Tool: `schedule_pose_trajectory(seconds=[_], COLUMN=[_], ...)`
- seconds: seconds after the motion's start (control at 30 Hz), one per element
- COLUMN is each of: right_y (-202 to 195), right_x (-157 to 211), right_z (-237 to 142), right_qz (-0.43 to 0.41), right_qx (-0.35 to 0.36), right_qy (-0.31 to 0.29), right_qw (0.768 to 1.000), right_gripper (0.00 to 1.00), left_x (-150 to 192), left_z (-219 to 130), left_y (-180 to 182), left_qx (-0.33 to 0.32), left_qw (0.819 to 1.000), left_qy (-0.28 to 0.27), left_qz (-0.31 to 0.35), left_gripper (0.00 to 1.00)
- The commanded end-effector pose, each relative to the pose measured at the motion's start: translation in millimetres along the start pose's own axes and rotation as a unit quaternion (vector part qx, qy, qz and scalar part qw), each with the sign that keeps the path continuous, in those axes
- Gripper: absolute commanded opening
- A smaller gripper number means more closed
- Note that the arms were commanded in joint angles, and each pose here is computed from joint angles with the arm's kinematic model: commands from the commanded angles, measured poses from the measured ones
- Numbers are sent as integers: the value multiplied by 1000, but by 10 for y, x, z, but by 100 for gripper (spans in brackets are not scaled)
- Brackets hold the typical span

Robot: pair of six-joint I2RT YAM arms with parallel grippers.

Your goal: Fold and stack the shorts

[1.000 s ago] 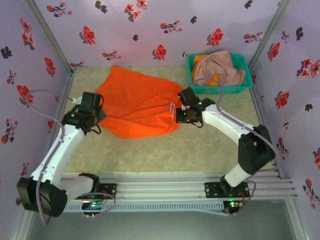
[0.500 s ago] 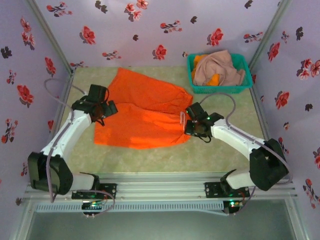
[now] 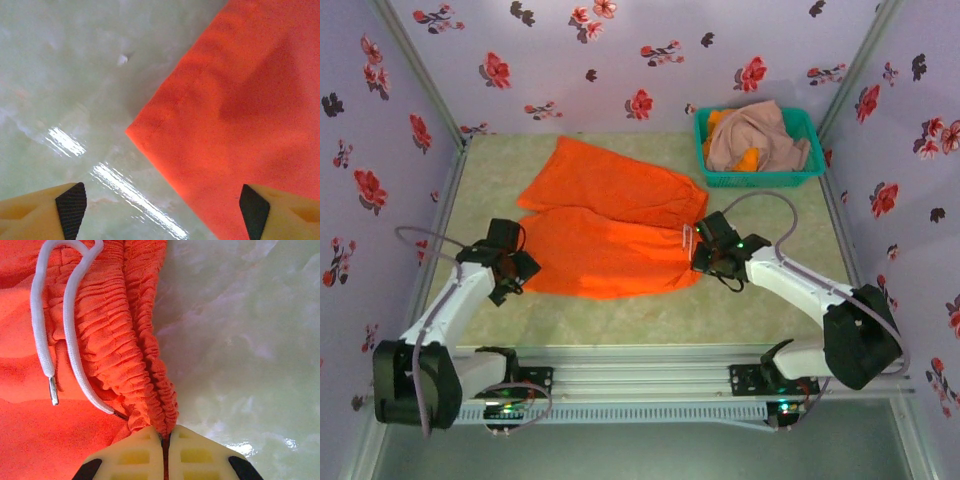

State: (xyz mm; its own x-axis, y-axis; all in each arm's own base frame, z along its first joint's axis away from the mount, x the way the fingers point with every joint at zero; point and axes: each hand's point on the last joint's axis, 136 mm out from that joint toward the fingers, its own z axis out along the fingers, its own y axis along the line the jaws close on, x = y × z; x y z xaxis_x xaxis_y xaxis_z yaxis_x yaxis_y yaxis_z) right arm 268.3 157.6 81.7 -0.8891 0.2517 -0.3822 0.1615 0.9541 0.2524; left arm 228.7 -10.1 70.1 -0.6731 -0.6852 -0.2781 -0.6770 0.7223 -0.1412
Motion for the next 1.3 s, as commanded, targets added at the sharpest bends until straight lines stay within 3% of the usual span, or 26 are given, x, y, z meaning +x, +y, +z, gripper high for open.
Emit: schedule_pose_trajectory(seconds=[0.0,0.43,0.6,0.67,1.0,1.17,1.27], right_y=[-10,-69,-74,-73,-24,1,11], right_x=[-51,-30,-35,-47,-222,-238,-191], right_z=[-42,-76,-83,-114,-513,-676,-691], right_qz=[5,-1,-1,-1,-15,-23,-29], right_qx=[-1,2,3,1,-15,-26,-33], right_qy=[-23,-29,-31,-35,-72,-75,-65], right_qw=[1000,1000,1000,999,997,997,997], right_gripper=[0,0,0,0,0,0,0], left_x=[87,125,7,-122,-743,-767,-723], left_z=[167,527,452,289,-1113,-1439,-1402], left_y=[-23,-51,-94,-139,-243,-209,-192], left_qx=[3,-17,-20,-14,42,48,42], left_qw=[999,999,999,1000,987,984,984], left_qy=[23,35,18,-4,-145,-154,-145], left_qz=[-32,-35,-21,-9,51,77,95], left_gripper=[73,42,9,1,0,0,3])
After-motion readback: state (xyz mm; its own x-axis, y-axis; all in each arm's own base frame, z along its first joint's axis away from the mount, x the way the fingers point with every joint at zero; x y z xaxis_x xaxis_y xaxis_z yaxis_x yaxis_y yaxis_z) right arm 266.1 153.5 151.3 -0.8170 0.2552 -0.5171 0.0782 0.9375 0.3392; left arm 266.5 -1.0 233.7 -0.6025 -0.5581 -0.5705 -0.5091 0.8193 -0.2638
